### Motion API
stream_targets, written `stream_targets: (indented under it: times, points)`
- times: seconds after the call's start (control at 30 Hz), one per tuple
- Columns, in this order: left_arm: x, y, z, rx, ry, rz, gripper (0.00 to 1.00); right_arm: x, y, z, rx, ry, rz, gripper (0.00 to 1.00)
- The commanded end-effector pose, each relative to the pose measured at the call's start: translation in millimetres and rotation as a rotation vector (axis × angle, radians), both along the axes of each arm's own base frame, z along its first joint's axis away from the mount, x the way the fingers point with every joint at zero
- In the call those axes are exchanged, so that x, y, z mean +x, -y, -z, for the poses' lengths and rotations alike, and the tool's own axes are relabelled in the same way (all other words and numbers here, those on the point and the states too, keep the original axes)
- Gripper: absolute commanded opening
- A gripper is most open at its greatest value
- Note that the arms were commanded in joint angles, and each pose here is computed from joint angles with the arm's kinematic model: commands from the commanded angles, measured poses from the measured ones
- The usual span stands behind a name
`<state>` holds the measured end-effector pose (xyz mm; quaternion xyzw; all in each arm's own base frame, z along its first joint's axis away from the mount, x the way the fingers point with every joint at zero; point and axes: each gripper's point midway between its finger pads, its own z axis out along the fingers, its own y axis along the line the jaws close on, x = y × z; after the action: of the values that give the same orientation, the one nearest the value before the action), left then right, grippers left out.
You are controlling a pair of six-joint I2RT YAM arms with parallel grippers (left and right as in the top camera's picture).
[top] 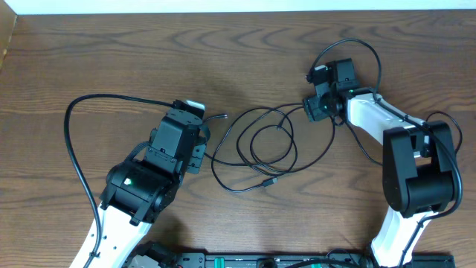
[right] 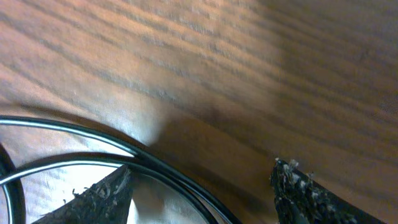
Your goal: Untangle cables
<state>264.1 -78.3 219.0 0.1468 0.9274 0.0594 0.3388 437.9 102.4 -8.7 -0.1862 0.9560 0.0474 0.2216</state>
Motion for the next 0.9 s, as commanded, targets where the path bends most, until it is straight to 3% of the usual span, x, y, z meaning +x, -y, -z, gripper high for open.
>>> stream_targets:
  times: [0.0, 0.1, 0.17, 0.27, 0.43, 0.6, 0.73, 0.87]
  points:
    - [0, 1, 0, -0.011, -0.003, -0.003, 0.39, -69, 21, 88, -0.098, -0.278, 0.019, 0.68]
    - [0, 1, 0, -0.011, -0.003, -0.003, 0.39, -69, 21, 88, -0.098, -0.278, 0.019, 0.63]
    - [0, 1, 0, -0.011, -0.003, -0.003, 0.39, -70, 20, 88, -0.097, -0.279, 0.018, 0.45]
    - [0, 1, 0, -0.010, -0.003, -0.002, 0.39, -71, 13, 87, -0.056, -0.288, 0.005, 0.02]
    - [0, 1, 0, -0.011, -0.002, -0.003, 0.39, -75, -6, 85, 0.052, -0.308, -0.019, 0.01]
    - [0, 1, 0, -0.010, -0.002, -0.003, 0.39, -61, -16, 61, 0.121, -0.263, 0.070, 0.01]
    - [0, 1, 0, -0.010, -0.002, -0.003, 0.39, -40, -25, 3, 0.156, -0.121, 0.050, 0.01]
    - [1, 1, 1, -0.008, -0.006, -0.003, 0.39, -19, -32, -96, 0.228, 0.111, 0.047, 0.01]
